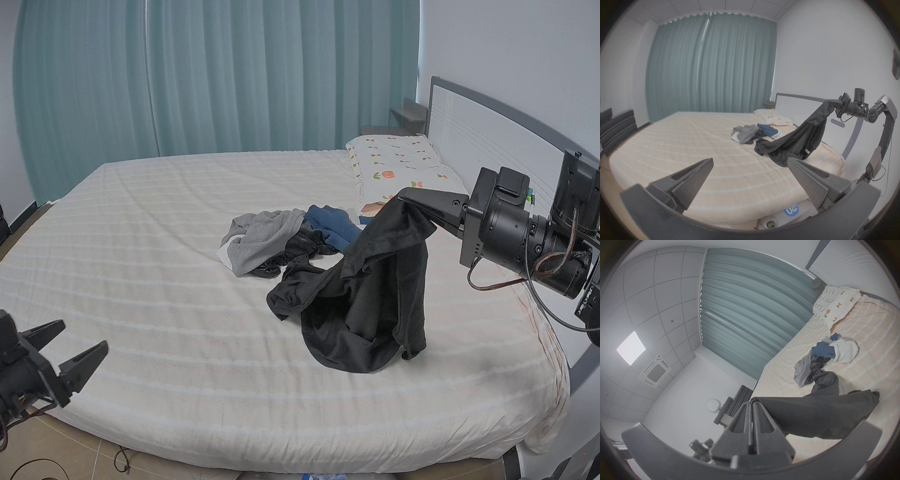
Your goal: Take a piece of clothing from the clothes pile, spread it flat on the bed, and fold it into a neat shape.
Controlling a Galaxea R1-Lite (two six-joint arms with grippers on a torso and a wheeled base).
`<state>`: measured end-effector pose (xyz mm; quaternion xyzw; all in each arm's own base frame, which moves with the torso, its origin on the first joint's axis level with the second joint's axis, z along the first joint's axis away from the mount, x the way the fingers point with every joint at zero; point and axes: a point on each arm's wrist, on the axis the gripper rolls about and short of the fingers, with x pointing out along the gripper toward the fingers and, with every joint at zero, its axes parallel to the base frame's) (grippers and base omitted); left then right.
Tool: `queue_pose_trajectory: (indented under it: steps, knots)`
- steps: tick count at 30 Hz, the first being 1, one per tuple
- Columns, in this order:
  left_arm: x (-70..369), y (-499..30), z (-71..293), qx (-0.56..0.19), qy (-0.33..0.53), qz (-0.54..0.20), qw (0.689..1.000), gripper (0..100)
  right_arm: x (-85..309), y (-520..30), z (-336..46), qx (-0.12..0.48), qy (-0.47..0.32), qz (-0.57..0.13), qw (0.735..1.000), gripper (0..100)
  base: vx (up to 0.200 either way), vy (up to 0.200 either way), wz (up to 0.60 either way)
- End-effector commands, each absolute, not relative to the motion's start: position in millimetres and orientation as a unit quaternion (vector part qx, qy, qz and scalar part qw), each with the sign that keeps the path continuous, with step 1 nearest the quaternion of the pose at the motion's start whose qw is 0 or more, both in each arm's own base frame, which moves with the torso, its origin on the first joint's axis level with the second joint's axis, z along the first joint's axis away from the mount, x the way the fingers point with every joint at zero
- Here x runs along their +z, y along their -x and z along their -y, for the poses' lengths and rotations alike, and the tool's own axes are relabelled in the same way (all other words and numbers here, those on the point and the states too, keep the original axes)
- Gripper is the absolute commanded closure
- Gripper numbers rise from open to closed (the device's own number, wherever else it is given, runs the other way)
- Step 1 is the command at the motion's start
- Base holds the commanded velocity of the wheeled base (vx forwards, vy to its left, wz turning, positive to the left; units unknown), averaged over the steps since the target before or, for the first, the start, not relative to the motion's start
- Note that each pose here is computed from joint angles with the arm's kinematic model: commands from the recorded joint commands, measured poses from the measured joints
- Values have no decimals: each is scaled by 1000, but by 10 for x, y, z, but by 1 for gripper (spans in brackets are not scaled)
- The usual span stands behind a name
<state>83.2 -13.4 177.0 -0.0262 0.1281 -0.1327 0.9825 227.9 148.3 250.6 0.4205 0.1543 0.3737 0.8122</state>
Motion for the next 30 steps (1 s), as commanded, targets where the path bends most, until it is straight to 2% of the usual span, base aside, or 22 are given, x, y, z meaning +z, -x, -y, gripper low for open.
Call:
queue_pose_trajectory:
  steps: [1,3,6,12,21,30]
  knots:
    - [1309,-1910,687,-225,48,-304,925,0,2550,-2203,-1456,371,-406,-159,820,100,0,0,0]
    - [1254,-2062,924,-223,93,-335,911,0,2557,-2193,-1450,371,-407,-158,820,100,0,0,0]
    - [1155,-2234,1162,-211,114,-359,902,0,2532,-2209,-1459,369,-406,-162,820,100,0,0,0]
    - [856,-2625,1588,-186,86,-383,901,0,2553,-2208,-1445,356,-409,-151,827,100,0,0,0]
    - [461,-3145,1960,-184,86,-331,921,0,2533,-2254,-1416,347,-409,-149,831,100,0,0,0]
    - [207,-3472,2164,-191,75,-317,926,0,2570,-2273,-1361,341,-412,-139,834,100,0,0,0]
